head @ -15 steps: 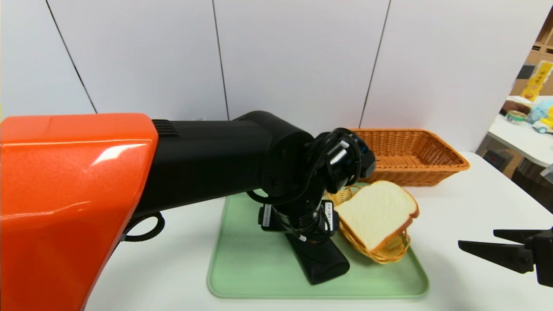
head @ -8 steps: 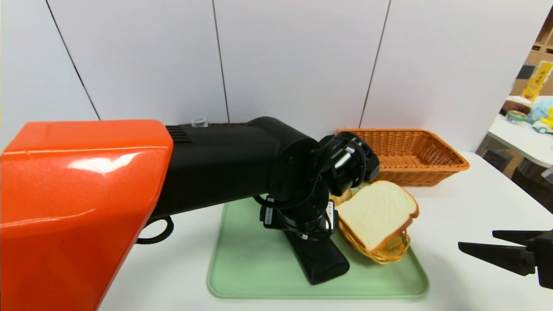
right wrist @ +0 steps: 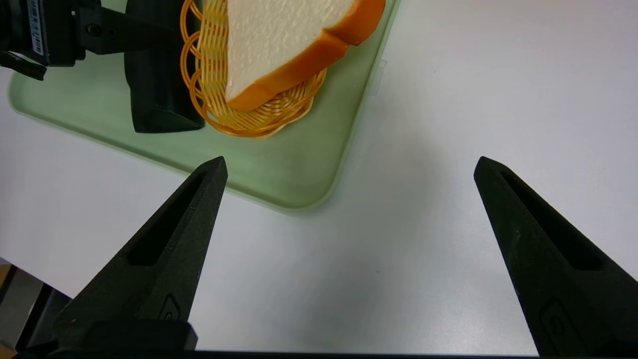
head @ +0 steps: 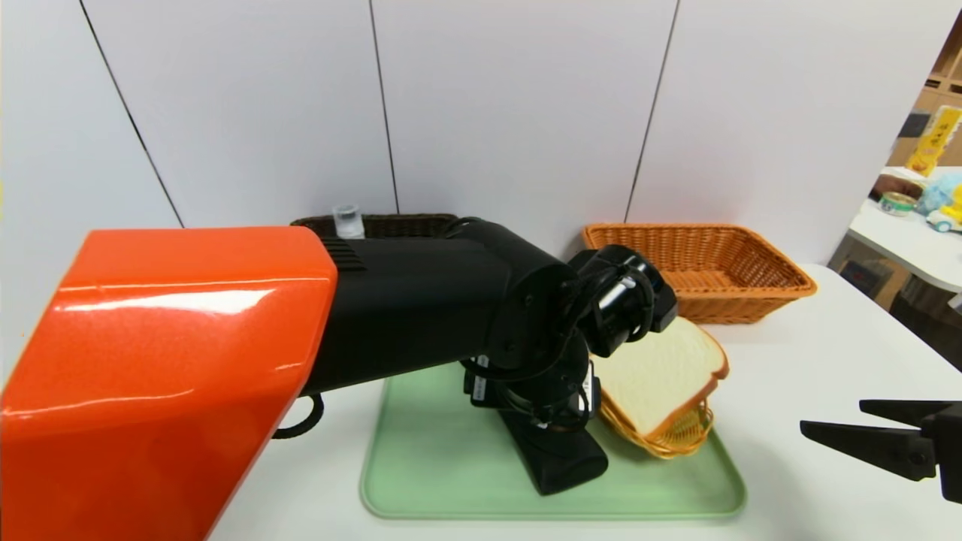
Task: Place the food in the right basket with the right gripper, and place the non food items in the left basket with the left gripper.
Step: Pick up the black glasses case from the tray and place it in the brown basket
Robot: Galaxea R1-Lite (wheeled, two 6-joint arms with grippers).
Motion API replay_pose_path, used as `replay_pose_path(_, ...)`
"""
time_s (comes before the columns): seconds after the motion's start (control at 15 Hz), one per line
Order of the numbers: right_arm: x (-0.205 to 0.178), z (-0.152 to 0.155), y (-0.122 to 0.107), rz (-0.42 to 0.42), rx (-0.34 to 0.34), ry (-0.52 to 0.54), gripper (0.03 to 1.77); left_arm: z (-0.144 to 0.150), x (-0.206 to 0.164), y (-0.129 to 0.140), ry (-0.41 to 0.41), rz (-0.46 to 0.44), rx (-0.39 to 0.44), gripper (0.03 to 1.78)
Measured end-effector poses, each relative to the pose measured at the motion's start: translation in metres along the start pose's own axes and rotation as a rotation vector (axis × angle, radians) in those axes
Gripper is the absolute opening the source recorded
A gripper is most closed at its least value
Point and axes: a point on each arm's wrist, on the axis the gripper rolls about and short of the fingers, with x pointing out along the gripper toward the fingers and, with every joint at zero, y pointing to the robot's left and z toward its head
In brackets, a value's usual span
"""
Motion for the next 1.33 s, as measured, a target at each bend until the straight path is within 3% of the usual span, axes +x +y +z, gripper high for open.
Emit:
replay_pose_path(0.4,0.0,-0.002,0.0,0.0,0.002,0.004,1.71,-0.003,0.004,0.0,0.004,0.027,0.001,1.69)
replay_pose_path(0.8,0.0,-0.002,0.0,0.0,0.001,0.003,1.71,-0.007,0.002,-0.005,-0.033,0.057,-0.037,1.69)
replay_pose_path(1.07,0.0,-0.002,0.001,0.004,-0.004,0.003,1.71,-0.015,0.002,-0.009,-0.097,0.138,-0.068,1.69)
replay_pose_path(1.33,0.0,-0.001,0.002,0.034,-0.009,-0.001,1.71,-0.02,0.003,-0.015,-0.101,0.128,-0.071,1.69)
